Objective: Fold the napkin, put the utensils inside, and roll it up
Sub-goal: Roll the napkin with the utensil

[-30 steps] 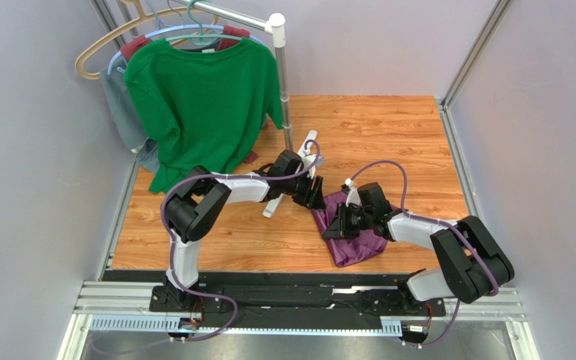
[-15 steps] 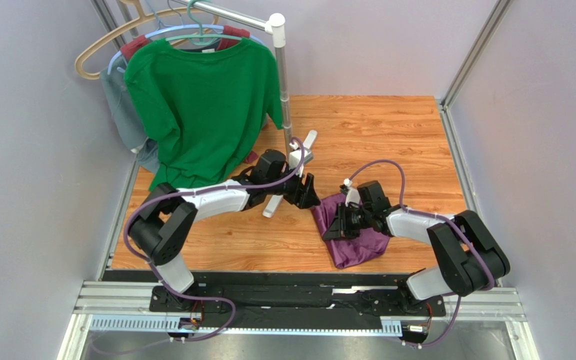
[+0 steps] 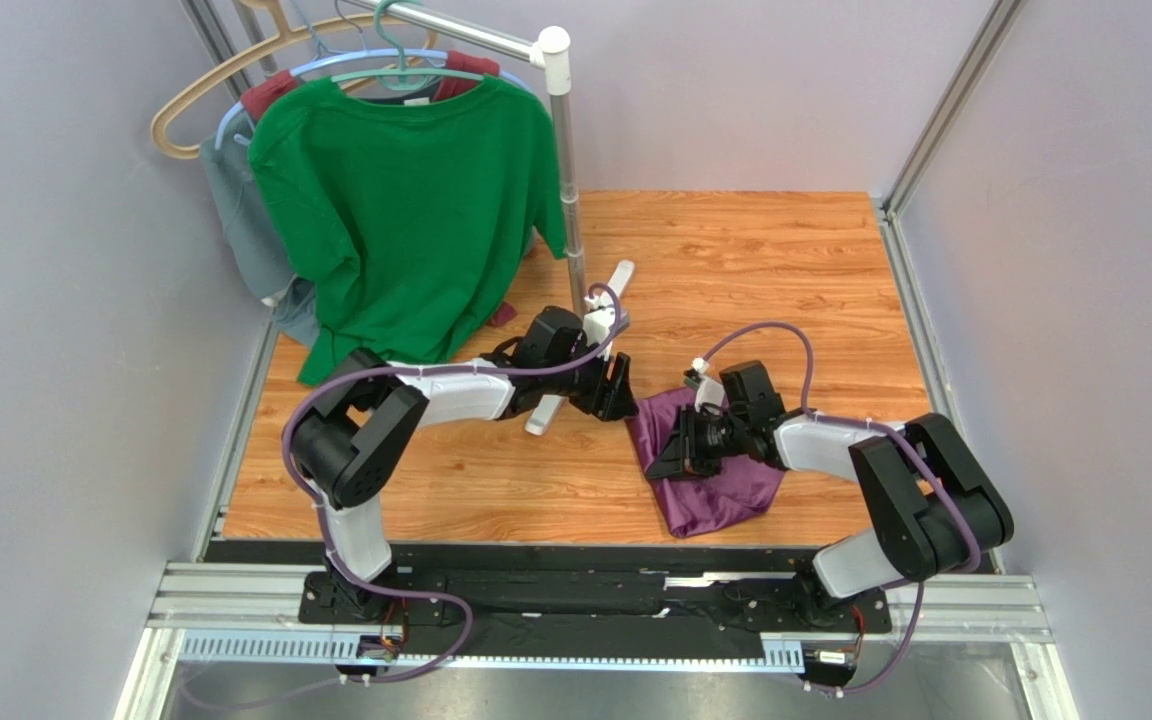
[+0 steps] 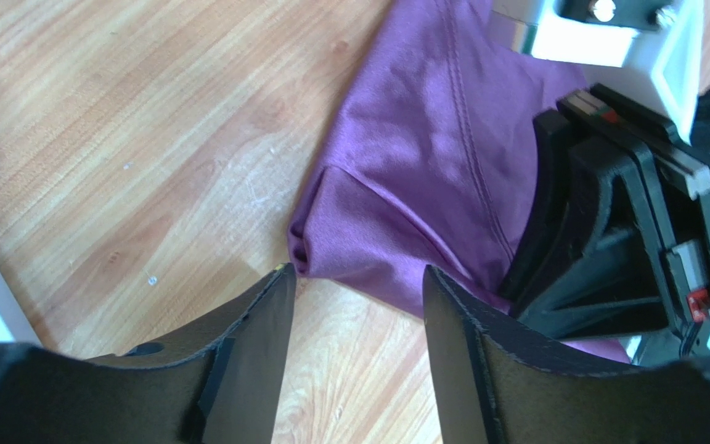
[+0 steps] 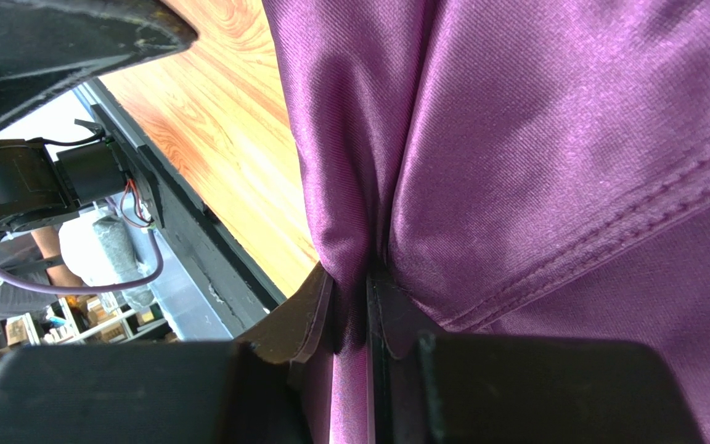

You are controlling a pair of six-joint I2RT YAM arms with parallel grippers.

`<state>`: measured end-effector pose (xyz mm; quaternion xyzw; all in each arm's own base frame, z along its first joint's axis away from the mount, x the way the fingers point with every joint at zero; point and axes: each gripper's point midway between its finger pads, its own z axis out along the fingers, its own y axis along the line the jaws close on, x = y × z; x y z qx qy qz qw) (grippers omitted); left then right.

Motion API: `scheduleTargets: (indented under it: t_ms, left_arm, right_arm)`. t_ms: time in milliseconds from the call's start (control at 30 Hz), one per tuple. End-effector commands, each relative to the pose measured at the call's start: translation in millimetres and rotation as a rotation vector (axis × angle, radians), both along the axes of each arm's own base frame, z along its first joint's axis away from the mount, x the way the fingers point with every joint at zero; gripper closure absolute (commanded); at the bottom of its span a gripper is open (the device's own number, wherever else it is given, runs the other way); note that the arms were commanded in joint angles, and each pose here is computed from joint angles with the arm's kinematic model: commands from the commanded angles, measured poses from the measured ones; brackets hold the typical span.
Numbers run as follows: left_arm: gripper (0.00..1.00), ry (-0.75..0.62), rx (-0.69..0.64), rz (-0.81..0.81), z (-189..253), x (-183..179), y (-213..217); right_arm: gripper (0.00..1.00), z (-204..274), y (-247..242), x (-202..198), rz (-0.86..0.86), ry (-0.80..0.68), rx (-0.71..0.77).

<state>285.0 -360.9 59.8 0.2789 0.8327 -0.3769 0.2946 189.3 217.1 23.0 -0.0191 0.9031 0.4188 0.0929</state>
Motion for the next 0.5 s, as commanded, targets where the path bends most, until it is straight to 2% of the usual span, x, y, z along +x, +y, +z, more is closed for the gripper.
scheduleTargets:
  t_ms: [0, 267, 467]
  left_arm:
    - [0.36, -0.028, -0.046, 0.055, 19, 27, -19]
    - [0.33, 0.140, 0.093, 0.115, -11, 27, -15]
    - [0.33, 0.186, 0.183, 0.137, -18, 20, 0]
  right_arm:
    - [1.00, -29, -21, -10, -0.053, 0.066, -0.121]
    - [1.00, -28, -21, -9, -0.058, 0.059, -0.125]
    - [1.00, -28, -22, -7, -0.063, 0.053, -0.129]
